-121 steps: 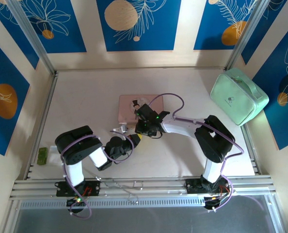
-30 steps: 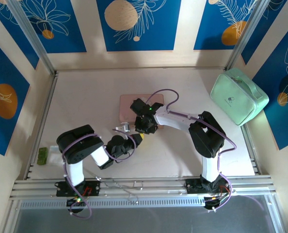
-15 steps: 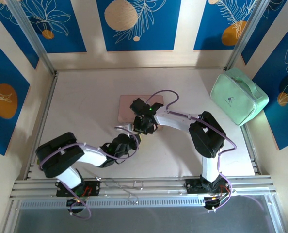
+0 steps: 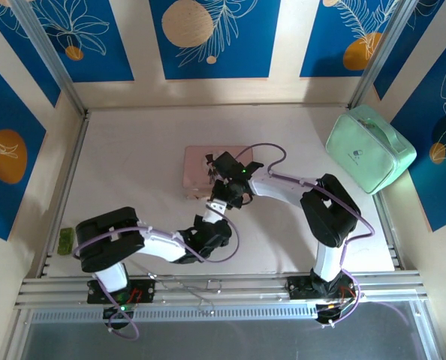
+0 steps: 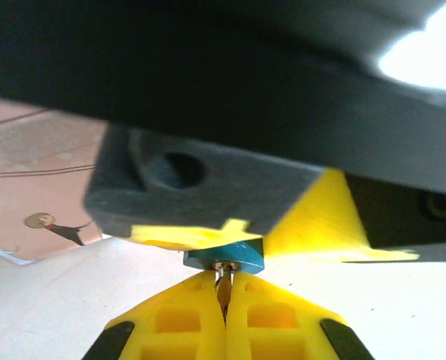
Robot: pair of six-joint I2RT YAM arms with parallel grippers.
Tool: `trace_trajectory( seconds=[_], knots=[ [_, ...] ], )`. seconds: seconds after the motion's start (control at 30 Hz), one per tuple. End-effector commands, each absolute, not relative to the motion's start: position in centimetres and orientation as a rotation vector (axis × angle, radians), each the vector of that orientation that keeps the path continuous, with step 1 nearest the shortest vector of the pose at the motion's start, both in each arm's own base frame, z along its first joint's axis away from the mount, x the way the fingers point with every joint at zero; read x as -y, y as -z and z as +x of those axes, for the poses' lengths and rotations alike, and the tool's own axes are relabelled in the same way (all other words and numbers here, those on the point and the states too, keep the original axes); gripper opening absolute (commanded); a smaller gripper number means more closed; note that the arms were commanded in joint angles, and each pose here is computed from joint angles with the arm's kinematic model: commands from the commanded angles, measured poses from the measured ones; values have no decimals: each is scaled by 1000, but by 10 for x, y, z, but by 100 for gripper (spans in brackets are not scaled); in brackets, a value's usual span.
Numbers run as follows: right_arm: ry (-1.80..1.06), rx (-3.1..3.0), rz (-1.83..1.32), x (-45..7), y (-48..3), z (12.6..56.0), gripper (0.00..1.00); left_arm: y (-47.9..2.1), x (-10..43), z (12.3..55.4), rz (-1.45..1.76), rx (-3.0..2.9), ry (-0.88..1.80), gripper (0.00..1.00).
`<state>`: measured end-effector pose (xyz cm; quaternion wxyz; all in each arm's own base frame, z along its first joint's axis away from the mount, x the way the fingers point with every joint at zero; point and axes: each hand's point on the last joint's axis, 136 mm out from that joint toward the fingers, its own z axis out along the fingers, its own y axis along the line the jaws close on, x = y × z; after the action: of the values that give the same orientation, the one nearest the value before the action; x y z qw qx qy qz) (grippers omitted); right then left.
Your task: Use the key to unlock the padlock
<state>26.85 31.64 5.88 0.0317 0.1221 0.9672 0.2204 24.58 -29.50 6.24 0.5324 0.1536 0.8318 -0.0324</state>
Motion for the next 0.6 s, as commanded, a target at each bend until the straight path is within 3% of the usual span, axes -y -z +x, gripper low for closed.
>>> trace_trajectory(
  seconds=[0.0, 0.27, 0.4, 0.47, 0.57],
  knots=[
    [-634, -3120, 493, -310, -21, 232, 0, -82, 314, 237, 459, -1915, 40, 0],
    [-762, -3004, 457, -305, -17, 243, 0, -84, 320, 233, 461, -1936, 62, 1],
    [-798, -2950, 385, -307, -24, 252, 0, -100, 307, 227, 385, -1985, 109, 76],
    [-777, -2948, 364, -306, -24, 253, 0, -104, 298, 221, 359, -2028, 141, 83],
    [-745, -2945, 332, -305, -22, 254, 2, -104, 265, 209, 256, -2119, 155, 83]
  ],
)
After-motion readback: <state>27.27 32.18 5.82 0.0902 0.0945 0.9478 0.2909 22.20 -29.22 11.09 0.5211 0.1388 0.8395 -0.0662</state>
